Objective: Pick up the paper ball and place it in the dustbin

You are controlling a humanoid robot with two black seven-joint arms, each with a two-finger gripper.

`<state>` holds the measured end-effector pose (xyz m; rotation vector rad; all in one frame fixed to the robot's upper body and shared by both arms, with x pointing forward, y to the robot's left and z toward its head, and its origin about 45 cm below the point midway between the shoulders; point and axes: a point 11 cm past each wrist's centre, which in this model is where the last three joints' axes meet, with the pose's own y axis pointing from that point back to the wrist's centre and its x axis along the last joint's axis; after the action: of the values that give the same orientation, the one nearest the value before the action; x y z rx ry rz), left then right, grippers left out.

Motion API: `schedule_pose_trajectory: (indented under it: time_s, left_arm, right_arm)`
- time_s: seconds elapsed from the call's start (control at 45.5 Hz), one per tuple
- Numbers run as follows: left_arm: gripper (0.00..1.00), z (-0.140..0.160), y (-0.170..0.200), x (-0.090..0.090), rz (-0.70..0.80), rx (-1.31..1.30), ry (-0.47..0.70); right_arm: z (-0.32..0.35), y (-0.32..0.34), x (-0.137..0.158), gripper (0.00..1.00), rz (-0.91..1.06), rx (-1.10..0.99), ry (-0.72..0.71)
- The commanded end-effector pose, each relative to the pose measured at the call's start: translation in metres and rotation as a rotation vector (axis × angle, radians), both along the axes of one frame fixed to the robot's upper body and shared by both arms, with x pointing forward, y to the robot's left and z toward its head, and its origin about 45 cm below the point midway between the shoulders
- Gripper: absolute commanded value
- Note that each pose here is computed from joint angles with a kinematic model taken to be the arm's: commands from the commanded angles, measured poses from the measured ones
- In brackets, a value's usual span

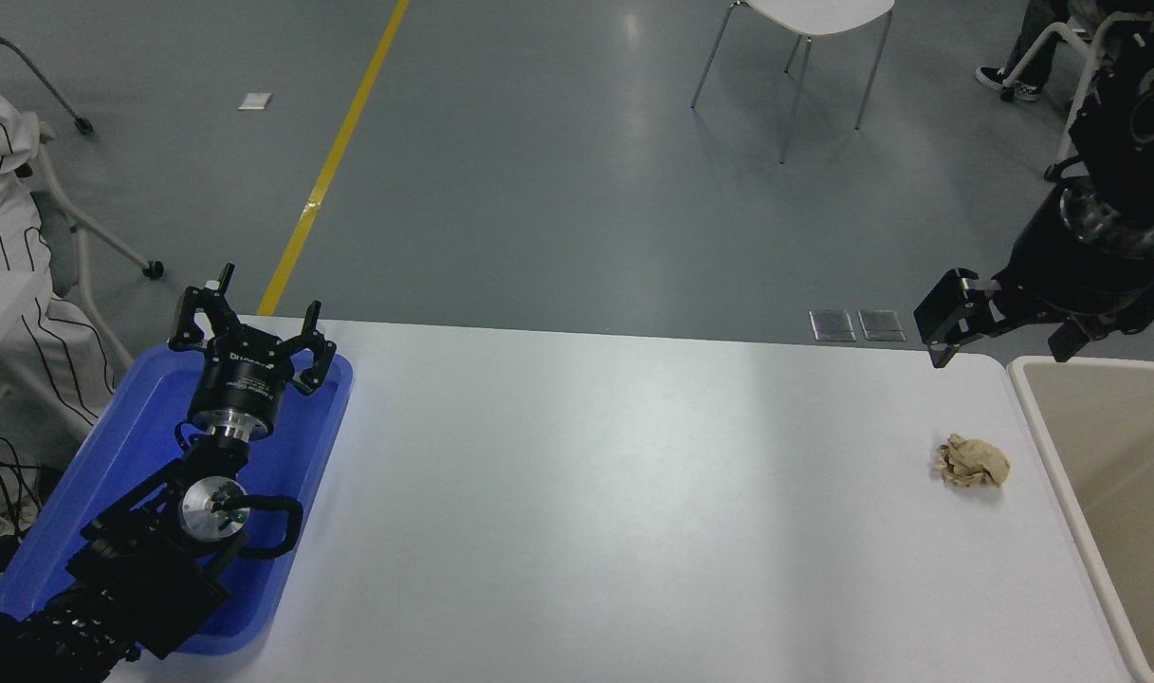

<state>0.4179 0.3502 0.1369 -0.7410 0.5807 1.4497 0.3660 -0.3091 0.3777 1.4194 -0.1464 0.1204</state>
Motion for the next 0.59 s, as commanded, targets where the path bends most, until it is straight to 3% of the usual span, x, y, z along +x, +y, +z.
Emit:
schedule_pose_trajectory:
  time_s: [0.0,0.571]
  left_arm:
    - [1.00,0.0000,0.0000,0.0000,0.000,0.000,0.000]
    - [1.00,0.0000,0.0000,0.0000,0.000,0.000,0.000]
  right_arm:
    - [0.0000,-0.0009,0.0002,1.00,-0.003,0.001,-0.001]
    - [-0.0067,-0.0066,-0.0024,1.00,-0.017,-0.003,0.017]
